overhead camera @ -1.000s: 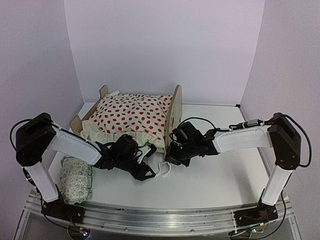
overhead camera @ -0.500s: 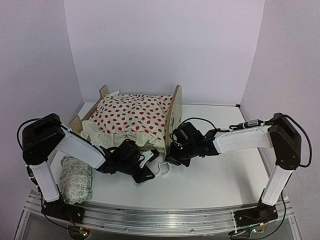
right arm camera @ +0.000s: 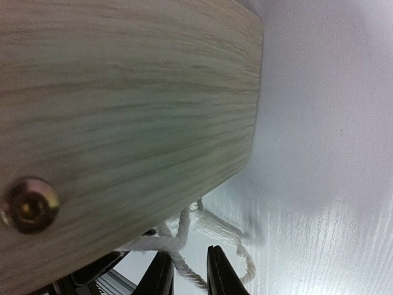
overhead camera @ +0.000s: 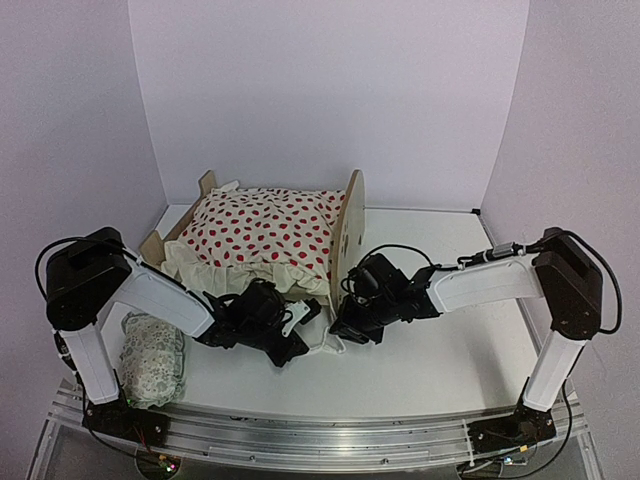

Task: Set up the pet bed
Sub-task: Tie the right ropes of the mattress at the bed frame base.

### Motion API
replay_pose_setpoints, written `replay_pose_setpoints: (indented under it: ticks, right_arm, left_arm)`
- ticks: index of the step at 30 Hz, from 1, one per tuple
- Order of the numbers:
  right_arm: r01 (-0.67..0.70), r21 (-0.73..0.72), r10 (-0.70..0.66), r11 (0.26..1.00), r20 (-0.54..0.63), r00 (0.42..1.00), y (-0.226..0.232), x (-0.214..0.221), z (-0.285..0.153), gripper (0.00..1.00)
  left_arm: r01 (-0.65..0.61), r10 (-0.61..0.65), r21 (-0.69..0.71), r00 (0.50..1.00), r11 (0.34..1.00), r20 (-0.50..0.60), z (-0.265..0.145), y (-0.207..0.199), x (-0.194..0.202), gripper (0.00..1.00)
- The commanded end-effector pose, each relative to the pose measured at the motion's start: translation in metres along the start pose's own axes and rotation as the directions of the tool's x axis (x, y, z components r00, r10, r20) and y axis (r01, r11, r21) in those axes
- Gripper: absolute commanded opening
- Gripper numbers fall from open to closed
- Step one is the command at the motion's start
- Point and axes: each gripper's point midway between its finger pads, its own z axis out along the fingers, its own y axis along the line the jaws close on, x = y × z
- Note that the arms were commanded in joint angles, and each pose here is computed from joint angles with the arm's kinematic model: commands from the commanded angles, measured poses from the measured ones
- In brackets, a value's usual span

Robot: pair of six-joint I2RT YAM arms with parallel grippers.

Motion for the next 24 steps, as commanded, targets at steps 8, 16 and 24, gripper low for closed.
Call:
replay_pose_setpoints:
  ticks: [8, 16, 24]
  right_arm:
    - [0.03, -0.093, -0.028, 0.995, 0.025, 0.999, 0.013, -0.003, 0.009, 0.2]
    - [0.073, -0.087, -0.066, 0.994, 0.076, 0.995, 0.016, -0.011, 0.005, 0.14]
    - [0.105, -0.103, -0.098, 0.989, 0.074, 0.992, 0.017, -0.008, -0.004, 0.17]
  left_arm:
    - [0.001, -0.002, 0.008, 0.997, 1.0, 0.077, -0.024, -0.01, -0.037, 0.0]
    - [-0.016, 0.017, -0.004, 0.988, 1.0, 0.151, -0.041, -0.013, -0.071, 0.0]
    - [0.126, -0.112, -0.046, 0.968, 0.991, 0.226, -0.054, 0.01, -0.113, 0.0]
